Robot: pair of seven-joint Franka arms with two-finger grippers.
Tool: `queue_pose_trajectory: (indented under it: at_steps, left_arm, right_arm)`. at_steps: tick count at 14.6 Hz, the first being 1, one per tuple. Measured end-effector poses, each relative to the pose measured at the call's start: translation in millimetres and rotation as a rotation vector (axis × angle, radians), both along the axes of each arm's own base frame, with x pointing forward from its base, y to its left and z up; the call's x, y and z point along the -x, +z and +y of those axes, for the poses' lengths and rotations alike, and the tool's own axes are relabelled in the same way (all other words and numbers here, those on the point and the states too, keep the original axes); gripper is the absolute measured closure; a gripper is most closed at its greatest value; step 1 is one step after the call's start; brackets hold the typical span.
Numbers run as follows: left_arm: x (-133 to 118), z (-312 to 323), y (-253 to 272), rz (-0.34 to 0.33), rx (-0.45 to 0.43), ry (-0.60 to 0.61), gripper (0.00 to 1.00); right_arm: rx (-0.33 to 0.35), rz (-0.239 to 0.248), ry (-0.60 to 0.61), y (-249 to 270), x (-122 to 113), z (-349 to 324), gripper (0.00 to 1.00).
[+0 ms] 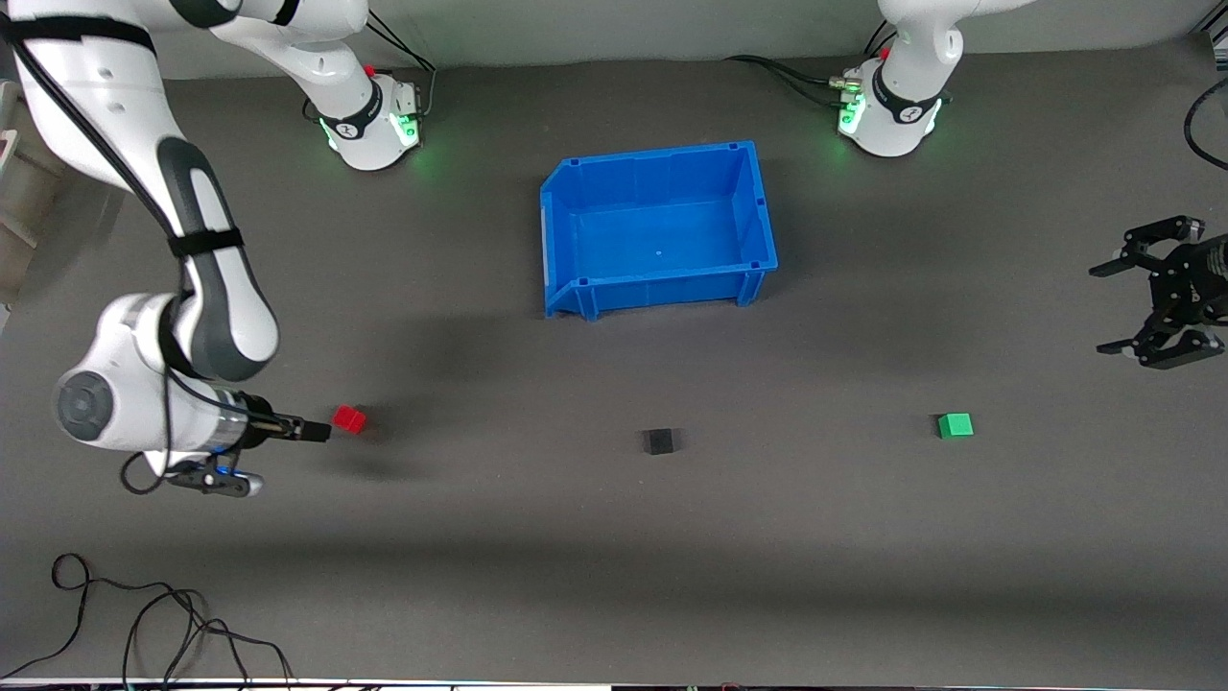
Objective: Attach green and red cubes to black cube
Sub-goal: 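Reach the right gripper to the red cube while the left gripper reaches the green cube, then close the right gripper on the red cube while the left gripper grasps green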
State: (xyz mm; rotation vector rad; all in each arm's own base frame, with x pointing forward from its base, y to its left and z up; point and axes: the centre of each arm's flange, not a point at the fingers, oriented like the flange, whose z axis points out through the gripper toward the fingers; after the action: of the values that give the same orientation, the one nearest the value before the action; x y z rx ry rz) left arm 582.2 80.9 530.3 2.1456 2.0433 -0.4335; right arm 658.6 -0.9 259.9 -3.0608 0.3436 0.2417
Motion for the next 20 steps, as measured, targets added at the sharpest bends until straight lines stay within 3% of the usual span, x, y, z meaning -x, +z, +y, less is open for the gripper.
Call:
queue_pose_trajectory:
  at_steps: [2, 6, 9, 13, 20]
  left_arm:
    - [-7, 6, -26, 0.033, 0.026, 0.048, 0.0]
    - [-9, 26, -103, 0.027, 0.063, 0.163, 0.0]
    - [-1, 24, -157, -0.024, 0.064, 0.225, 0.0]
    - [15, 25, -215, -0.092, 0.116, 0.219, 0.0]
    - [12, 35, -310, -0.19, 0.149, 0.209, 0.0]
  right_arm:
    - [0.01, -0.015, -0.031, -32, 2, 0, 0.0]
    - [0.025, -0.025, -0.076, -69, 17, 8, 0.0]
    - [0.03, -0.005, -0.102, -76, 24, 12, 0.01]
    - [0.033, 0.001, -0.106, -84, 30, 15, 0.02]
    - [0.036, -0.008, -0.111, -89, 34, 14, 0.1]
